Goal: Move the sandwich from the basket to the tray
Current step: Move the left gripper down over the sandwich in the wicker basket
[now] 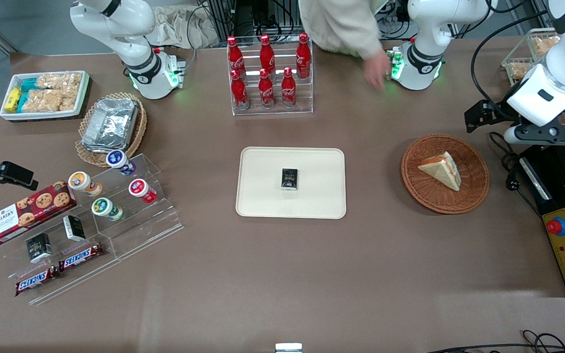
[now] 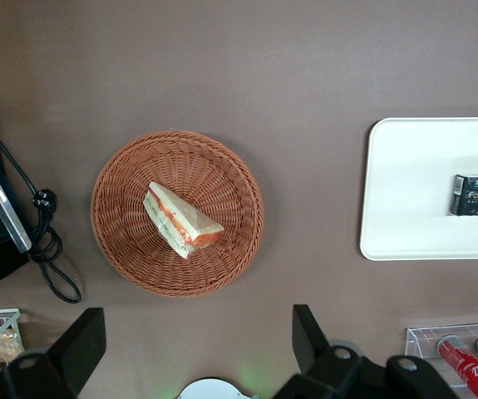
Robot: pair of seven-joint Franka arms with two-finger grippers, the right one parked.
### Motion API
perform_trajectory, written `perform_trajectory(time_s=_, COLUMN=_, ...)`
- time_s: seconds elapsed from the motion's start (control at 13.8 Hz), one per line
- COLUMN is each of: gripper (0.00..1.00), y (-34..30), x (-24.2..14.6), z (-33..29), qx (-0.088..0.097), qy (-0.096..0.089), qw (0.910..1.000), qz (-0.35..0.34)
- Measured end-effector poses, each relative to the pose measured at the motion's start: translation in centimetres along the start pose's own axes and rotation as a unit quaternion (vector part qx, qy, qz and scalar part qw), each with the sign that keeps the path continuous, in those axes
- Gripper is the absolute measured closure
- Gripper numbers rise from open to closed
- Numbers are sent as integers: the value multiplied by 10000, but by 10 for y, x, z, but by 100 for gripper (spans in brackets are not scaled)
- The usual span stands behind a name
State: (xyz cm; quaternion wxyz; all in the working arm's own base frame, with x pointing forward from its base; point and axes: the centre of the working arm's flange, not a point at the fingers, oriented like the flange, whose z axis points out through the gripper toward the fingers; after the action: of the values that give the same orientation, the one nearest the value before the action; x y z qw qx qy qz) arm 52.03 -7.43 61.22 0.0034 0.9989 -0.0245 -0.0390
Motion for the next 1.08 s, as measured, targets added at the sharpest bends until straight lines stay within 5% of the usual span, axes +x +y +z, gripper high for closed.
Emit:
perform_trajectory(time_s=0.36, gripper=0, y=1, x=-1, z=3, qx=95, qy=-34, qw=9950, qz=-997)
perform_trajectory(time_s=0.65, gripper=0, y=1, x=-11, z=24, qx=199, qy=-148, qw=9720, qz=-2338)
perform_trajectory(time_s=1.08, gripper=0, y=-16, x=-82, z=79, qx=121, qy=200, qw=9463, qz=-3225)
